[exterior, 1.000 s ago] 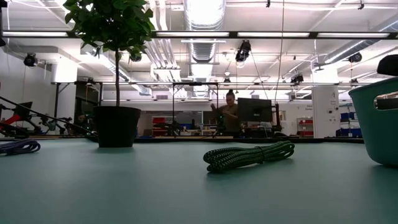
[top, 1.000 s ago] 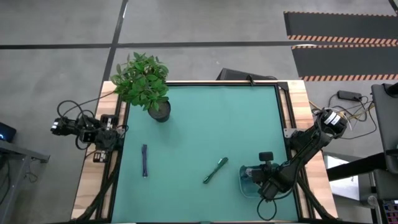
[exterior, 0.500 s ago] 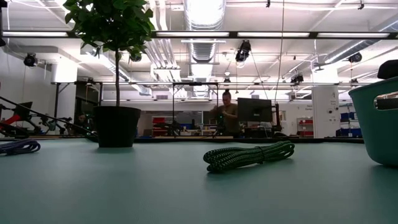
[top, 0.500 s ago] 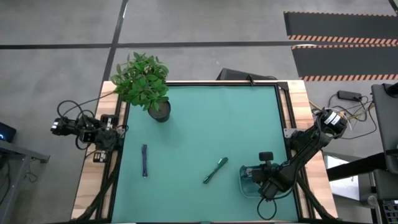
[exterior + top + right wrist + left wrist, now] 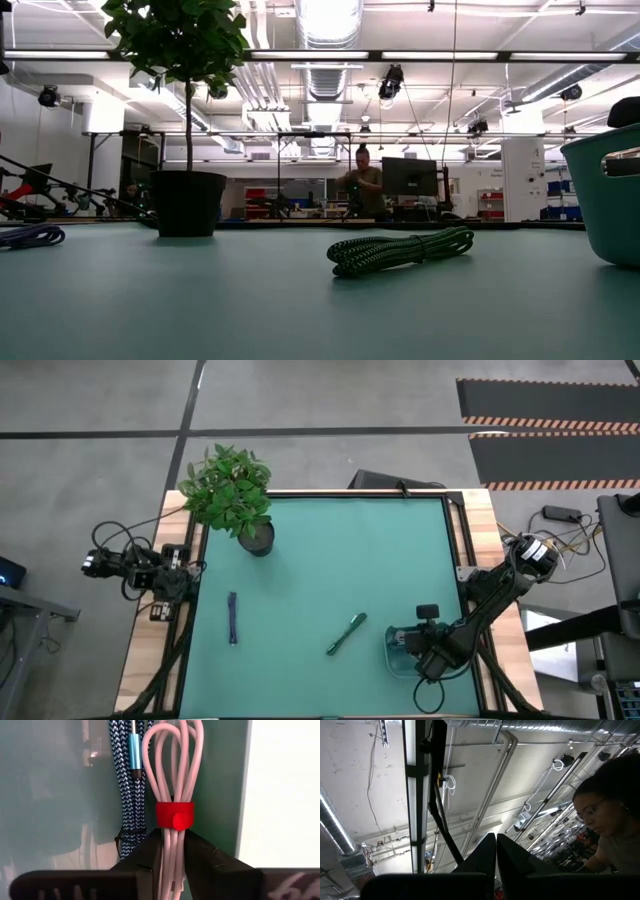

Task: Pick and place USB-C Cables
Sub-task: Put the pink charger cable into the green bin, then put the black violet charger cable into the green bin

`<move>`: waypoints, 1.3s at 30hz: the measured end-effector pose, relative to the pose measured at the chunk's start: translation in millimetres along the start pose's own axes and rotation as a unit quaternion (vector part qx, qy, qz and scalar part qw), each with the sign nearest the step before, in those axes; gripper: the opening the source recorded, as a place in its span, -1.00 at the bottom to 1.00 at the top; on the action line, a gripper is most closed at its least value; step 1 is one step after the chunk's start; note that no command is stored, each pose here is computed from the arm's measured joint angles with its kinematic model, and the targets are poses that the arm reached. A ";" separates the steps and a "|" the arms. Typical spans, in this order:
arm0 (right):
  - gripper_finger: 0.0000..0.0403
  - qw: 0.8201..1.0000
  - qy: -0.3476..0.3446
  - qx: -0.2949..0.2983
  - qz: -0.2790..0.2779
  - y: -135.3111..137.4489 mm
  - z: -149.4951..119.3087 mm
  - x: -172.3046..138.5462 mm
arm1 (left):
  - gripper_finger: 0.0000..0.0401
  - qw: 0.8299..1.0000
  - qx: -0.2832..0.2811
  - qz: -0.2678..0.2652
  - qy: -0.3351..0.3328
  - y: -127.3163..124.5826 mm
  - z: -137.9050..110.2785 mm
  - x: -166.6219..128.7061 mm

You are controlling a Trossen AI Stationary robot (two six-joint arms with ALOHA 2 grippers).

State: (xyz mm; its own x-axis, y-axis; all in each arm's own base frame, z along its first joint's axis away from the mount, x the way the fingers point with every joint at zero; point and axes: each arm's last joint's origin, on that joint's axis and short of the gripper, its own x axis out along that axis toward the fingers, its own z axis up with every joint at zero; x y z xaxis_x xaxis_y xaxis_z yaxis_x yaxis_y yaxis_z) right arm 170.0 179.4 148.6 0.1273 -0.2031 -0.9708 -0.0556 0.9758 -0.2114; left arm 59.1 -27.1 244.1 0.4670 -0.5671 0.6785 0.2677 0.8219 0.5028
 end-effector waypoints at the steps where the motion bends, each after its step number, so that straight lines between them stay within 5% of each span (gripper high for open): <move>1: -0.64 1.000 0.000 0.000 0.000 0.0 0.1 0.0 | -1.00 1.000 0.000 0.000 0.000 0.0 0.0 0.0; 12: -0.50 1.000 -0.008 0.003 0.012 4.1 11.9 -23.6 | -1.00 1.000 -0.001 0.006 0.003 0.3 -0.4 0.0; 17: -0.56 1.000 -0.015 0.005 0.017 4.1 20.9 -49.8 | -1.00 0.994 -0.012 0.100 0.051 5.3 -7.8 1.2; 20: -0.61 0.997 -0.050 0.064 0.001 2.7 27.4 -64.7 | -1.00 0.979 -0.017 0.179 0.098 9.3 -16.8 2.3; 24: -0.69 0.985 -0.135 0.099 -0.052 -1.7 33.8 -77.1 | -1.00 0.956 -0.042 0.253 0.145 17.2 -25.0 10.9; 30: -0.78 0.968 -0.228 0.040 -0.096 -10.7 33.7 -88.7 | -1.00 0.945 -0.089 0.256 0.182 29.6 -36.1 39.9; 39: -0.84 0.916 -0.374 -0.035 -0.143 -29.2 23.2 -93.1 | -1.00 0.927 -0.178 0.257 0.205 43.9 -55.8 85.1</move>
State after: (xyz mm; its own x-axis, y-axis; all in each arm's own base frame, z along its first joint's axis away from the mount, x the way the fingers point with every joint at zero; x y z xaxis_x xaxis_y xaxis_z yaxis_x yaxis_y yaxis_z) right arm 182.7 171.7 247.8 0.7876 -0.3118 -0.5316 0.0255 0.8784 -0.4773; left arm 157.7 -36.3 294.0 0.8717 -0.0870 0.4822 0.1477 0.9850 -0.0893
